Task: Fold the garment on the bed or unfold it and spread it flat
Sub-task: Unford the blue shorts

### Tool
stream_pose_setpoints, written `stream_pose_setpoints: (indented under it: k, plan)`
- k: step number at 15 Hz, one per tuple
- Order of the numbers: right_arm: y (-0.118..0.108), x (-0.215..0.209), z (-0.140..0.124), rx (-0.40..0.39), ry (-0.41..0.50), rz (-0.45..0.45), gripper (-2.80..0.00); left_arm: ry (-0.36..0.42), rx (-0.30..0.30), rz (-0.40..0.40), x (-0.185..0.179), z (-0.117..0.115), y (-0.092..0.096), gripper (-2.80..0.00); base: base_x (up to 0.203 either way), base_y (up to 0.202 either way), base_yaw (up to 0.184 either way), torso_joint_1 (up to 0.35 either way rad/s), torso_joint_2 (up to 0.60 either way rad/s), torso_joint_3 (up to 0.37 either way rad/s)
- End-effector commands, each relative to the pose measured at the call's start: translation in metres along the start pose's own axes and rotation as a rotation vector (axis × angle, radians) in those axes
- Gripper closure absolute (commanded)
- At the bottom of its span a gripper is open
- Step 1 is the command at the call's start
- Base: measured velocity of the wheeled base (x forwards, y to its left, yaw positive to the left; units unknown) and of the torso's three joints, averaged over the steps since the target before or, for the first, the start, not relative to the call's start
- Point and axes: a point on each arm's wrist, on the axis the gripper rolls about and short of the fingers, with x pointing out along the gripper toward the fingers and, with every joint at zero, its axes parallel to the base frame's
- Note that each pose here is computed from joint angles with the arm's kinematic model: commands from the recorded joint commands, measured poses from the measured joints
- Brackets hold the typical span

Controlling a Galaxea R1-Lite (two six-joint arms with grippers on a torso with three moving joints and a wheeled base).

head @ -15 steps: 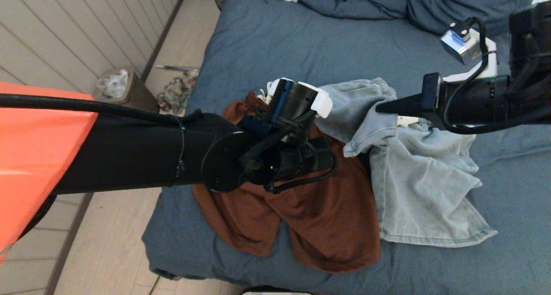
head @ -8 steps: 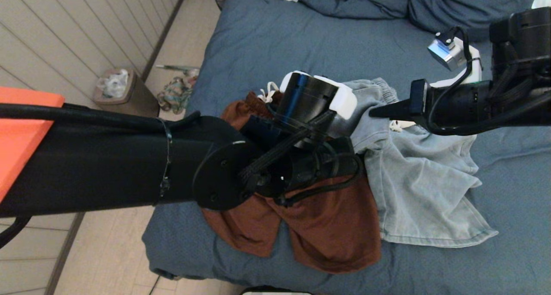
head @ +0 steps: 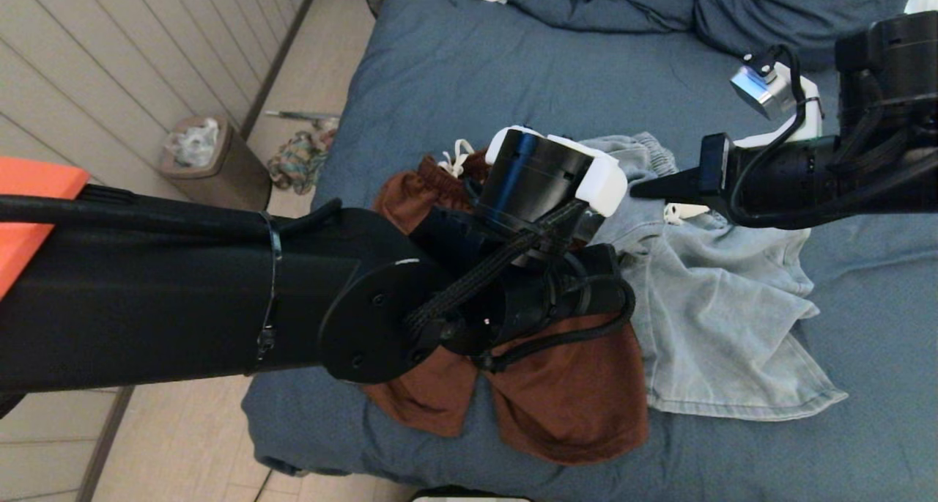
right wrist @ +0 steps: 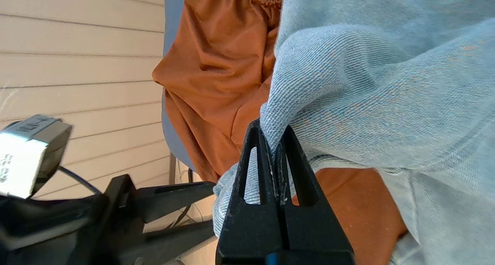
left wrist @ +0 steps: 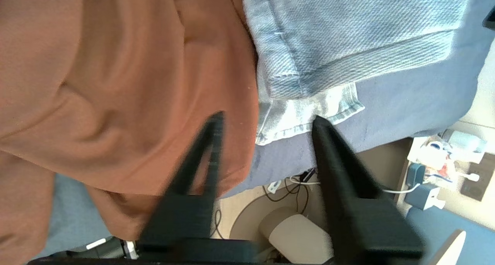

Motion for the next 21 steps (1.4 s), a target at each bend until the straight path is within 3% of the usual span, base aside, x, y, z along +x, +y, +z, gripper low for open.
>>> stream_pose_setpoints:
  k: [1, 5, 8, 10, 11, 14, 18, 19, 21]
  plan:
    - [0.000, 0.001, 0.000, 0.003, 0.004, 0.002, 0.00, -0.011, -0.004, -0.007, -0.003, 0.002, -0.002, -2.80, 0.000, 0.000, 0.000, 0.000, 0.00, 0.000]
    - [0.000, 0.001, -0.003, 0.004, 0.010, 0.004, 0.00, -0.018, 0.022, -0.010, -0.003, 0.003, -0.002, -2.80, 0.000, 0.000, 0.000, 0.000, 0.00, 0.000]
    - [-0.002, 0.003, -0.003, 0.004, 0.014, 0.001, 0.00, -0.078, 0.169, -0.064, 0.004, -0.006, 0.002, -2.80, 0.000, 0.000, 0.000, 0.000, 0.00, 0.000]
    - [-0.004, 0.007, -0.005, 0.007, 0.024, 0.000, 0.00, -0.154, 0.349, -0.107, 0.012, -0.013, 0.005, -2.80, 0.000, 0.000, 0.000, 0.000, 0.00, 0.000]
    - [-0.004, 0.008, -0.005, 0.009, 0.027, 0.000, 0.00, -0.167, 0.397, -0.111, 0.015, -0.015, 0.006, -2.80, 0.000, 0.000, 0.000, 0.000, 0.00, 0.000]
    - [-0.005, 0.008, -0.006, 0.011, 0.031, -0.002, 0.00, -0.166, 0.458, -0.110, 0.026, -0.020, 0.007, -2.80, 0.000, 0.000, 0.000, 0.000, 0.00, 0.000]
    - [-0.005, 0.008, -0.006, 0.011, 0.031, -0.002, 0.00, -0.177, 0.498, -0.110, 0.029, -0.021, 0.006, -2.80, 0.000, 0.000, 0.000, 0.000, 0.00, 0.000]
    - [-0.005, 0.008, -0.006, 0.011, 0.031, -0.002, 0.00, -0.181, 0.498, -0.112, 0.030, -0.020, 0.006, 0.00, 0.000, 0.000, 0.000, 0.000, 0.00, 0.000]
    - [-0.004, 0.008, -0.006, 0.010, 0.030, 0.000, 0.00, -0.185, 0.496, -0.111, 0.038, -0.021, 0.004, 0.00, 0.000, 0.000, 0.000, 0.000, 0.00, 0.000]
